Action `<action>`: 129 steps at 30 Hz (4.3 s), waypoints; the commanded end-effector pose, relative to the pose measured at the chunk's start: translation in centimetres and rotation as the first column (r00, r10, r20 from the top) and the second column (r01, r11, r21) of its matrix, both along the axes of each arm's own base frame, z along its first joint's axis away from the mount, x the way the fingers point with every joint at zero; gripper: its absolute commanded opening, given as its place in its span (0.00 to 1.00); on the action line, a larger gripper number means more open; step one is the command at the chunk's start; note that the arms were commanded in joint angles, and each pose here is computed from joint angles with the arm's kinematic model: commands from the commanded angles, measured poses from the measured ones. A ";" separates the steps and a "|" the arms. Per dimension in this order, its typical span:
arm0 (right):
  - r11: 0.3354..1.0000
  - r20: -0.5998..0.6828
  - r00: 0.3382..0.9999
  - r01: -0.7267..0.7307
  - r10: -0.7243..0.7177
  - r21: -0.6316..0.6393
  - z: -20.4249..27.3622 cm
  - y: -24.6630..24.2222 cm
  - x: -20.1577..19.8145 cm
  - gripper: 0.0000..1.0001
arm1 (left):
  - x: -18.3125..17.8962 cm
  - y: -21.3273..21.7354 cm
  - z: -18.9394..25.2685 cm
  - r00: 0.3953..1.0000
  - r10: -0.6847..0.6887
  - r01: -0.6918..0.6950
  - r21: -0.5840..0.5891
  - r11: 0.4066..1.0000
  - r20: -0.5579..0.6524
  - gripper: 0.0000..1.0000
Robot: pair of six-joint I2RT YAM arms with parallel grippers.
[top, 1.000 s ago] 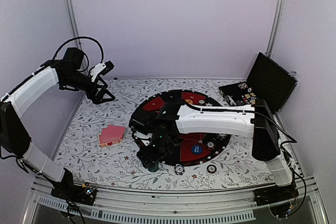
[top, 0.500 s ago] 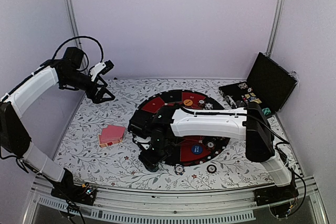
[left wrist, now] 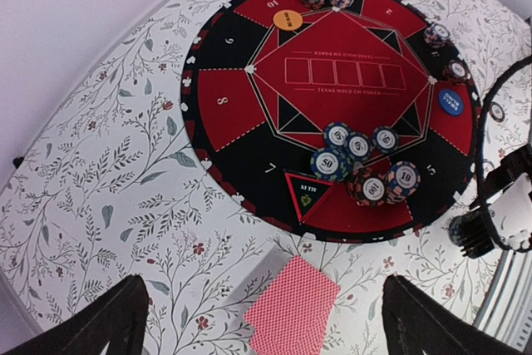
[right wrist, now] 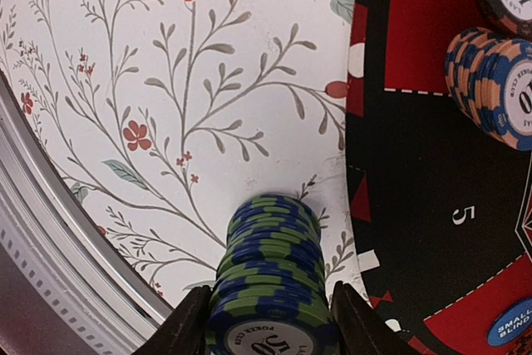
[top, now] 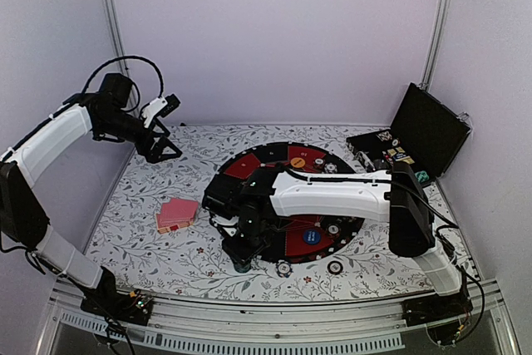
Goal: Distribute texas hold em gaming equipment
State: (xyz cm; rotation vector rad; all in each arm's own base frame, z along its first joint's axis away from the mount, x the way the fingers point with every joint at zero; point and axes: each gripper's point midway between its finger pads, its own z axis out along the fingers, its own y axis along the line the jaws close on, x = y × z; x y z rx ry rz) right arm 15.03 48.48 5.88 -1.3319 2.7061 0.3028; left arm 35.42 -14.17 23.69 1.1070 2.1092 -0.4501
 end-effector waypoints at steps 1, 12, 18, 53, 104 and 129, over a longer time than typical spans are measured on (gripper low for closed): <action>1.000 0.009 1.000 -0.009 0.009 -0.010 -0.3 0.2 0.0 0.49 | -0.2 0.1 1.6 0.999 0.001 -0.001 -0.003 1.000 0.032 1.00; 1.000 0.049 0.999 0.013 -0.014 0.022 1.6 0.4 0.8 0.14 | -0.2 0.1 1.7 1.000 0.002 -0.002 -0.009 1.000 0.030 1.00; 0.998 0.063 0.997 0.048 -0.051 0.047 3.5 -0.2 1.6 0.12 | -0.2 0.0 1.9 0.999 0.001 -0.001 -0.011 1.000 0.032 1.00; 0.915 -0.003 0.915 0.402 -0.403 -0.039 -3.0 -15.5 6.2 0.09 | -0.1 0.1 1.8 1.000 0.002 -0.002 -0.007 1.000 0.030 1.00; 0.991 -0.050 0.998 0.051 -0.046 0.124 2.3 1.1 1.6 0.83 | -0.1 0.2 2.1 0.999 0.010 -0.010 -0.005 1.000 0.036 1.00; 1.000 -0.025 1.000 -0.009 0.009 0.002 -2.4 1.0 0.3 0.69 | -0.2 0.5 1.1 1.000 0.010 -0.011 0.022 1.000 0.021 1.00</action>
